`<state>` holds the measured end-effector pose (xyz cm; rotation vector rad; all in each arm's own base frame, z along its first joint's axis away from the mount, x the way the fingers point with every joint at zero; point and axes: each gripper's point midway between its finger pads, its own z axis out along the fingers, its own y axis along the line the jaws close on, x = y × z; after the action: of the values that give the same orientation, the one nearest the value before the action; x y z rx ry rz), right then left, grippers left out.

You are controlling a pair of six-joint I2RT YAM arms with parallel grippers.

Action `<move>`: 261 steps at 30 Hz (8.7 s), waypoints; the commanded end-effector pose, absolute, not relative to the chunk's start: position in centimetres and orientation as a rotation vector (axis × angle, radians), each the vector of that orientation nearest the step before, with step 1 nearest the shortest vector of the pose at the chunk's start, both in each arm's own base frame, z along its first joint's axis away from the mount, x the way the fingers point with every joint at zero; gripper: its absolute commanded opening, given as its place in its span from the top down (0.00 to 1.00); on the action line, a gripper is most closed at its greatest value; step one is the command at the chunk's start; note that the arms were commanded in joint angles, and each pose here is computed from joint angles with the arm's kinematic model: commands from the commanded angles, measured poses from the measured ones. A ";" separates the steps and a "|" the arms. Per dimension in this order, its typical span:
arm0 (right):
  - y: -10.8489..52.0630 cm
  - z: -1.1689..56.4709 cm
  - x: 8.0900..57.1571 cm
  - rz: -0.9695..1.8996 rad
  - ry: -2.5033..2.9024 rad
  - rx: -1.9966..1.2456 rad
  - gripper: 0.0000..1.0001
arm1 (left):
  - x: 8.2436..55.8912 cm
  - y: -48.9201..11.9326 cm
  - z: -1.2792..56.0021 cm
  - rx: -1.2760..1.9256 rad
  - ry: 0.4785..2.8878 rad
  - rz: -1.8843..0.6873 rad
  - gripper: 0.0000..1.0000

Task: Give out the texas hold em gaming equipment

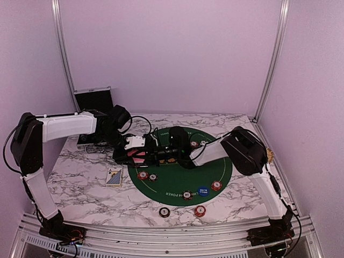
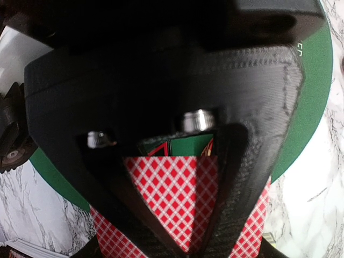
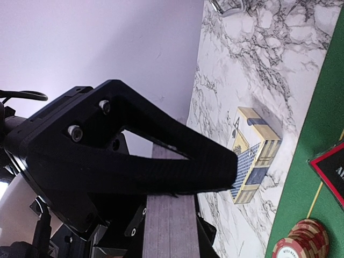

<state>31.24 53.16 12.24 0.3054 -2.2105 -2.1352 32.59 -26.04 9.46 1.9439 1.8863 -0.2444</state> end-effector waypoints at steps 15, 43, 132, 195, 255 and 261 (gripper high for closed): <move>52.5 13.1 31.8 -2.143 -2.261 0.308 0.49 | 32.6 -26.0 11.1 1.913 1.854 -0.244 0.57; 52.5 12.3 33.2 -2.047 -2.393 0.322 0.40 | 32.3 -25.6 10.6 1.897 1.912 -0.256 0.72; 51.3 13.8 32.5 -1.982 -2.488 0.427 0.51 | 32.8 -24.8 11.2 1.818 1.978 -0.262 0.84; 47.4 13.0 33.2 -1.873 -2.644 0.370 0.89 | 33.0 -23.8 10.3 1.804 2.030 -0.245 0.94; 46.3 4.3 43.2 -1.386 -3.059 0.366 0.27 | 31.7 -21.9 11.7 1.760 2.062 -0.265 0.98; 46.1 4.9 42.6 -1.401 -3.040 0.381 0.28 | 31.7 -22.1 11.7 1.759 2.063 -0.270 0.98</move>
<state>42.96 47.47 5.29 0.3859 -2.9984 -1.5051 32.38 -22.14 10.64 1.7722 2.0685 -0.2413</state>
